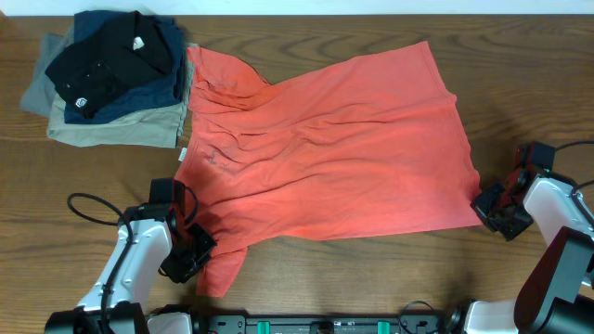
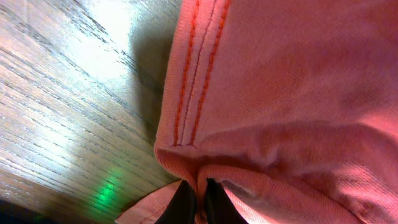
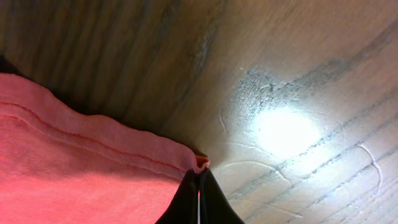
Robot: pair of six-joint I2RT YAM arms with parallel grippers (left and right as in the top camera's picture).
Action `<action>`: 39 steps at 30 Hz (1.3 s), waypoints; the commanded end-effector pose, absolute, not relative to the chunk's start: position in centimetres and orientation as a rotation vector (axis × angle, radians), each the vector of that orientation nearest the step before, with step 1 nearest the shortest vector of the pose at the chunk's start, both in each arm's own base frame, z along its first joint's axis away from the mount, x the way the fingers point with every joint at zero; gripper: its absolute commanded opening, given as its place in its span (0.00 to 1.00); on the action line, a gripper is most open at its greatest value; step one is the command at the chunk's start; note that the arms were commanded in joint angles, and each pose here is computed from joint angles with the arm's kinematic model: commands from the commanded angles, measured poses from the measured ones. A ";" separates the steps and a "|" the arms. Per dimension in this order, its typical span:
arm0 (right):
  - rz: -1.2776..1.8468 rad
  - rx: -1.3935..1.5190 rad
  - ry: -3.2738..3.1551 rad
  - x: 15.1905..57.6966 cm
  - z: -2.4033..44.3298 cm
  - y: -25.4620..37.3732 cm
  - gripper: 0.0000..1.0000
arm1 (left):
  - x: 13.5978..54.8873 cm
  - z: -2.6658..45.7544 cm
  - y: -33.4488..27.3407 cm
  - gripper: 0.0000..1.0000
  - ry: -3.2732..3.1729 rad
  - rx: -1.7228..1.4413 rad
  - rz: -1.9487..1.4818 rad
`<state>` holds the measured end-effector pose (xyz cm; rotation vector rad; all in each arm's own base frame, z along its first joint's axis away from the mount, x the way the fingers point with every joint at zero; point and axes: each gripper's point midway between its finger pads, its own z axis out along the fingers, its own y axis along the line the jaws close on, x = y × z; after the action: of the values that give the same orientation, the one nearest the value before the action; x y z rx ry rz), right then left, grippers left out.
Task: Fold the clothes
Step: 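Move the right gripper to the front-right hem corner and grasp it, then lift the front hem with both grippers and swing it toward the back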
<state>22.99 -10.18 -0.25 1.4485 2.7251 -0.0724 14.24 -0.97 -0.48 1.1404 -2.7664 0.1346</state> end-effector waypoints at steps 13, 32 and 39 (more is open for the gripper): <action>-0.086 1.483 2.687 23.0 0.8 -10.5 0.01 | 15.7 3.1 -1.8 0.06 -2.887 1.024 0.262; -0.077 1.348 2.518 23.4 10.7 -12.6 0.01 | 16.1 14.6 -3.1 0.06 -3.244 0.902 0.539; -0.078 1.313 2.489 24.2 16.6 -13.0 0.01 | 16.2 19.8 -4.0 0.06 -3.356 0.811 0.610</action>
<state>23.51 -12.08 13.94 1.3563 2.5434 -0.0538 15.93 -3.60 17.90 0.8791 -3.2967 0.5761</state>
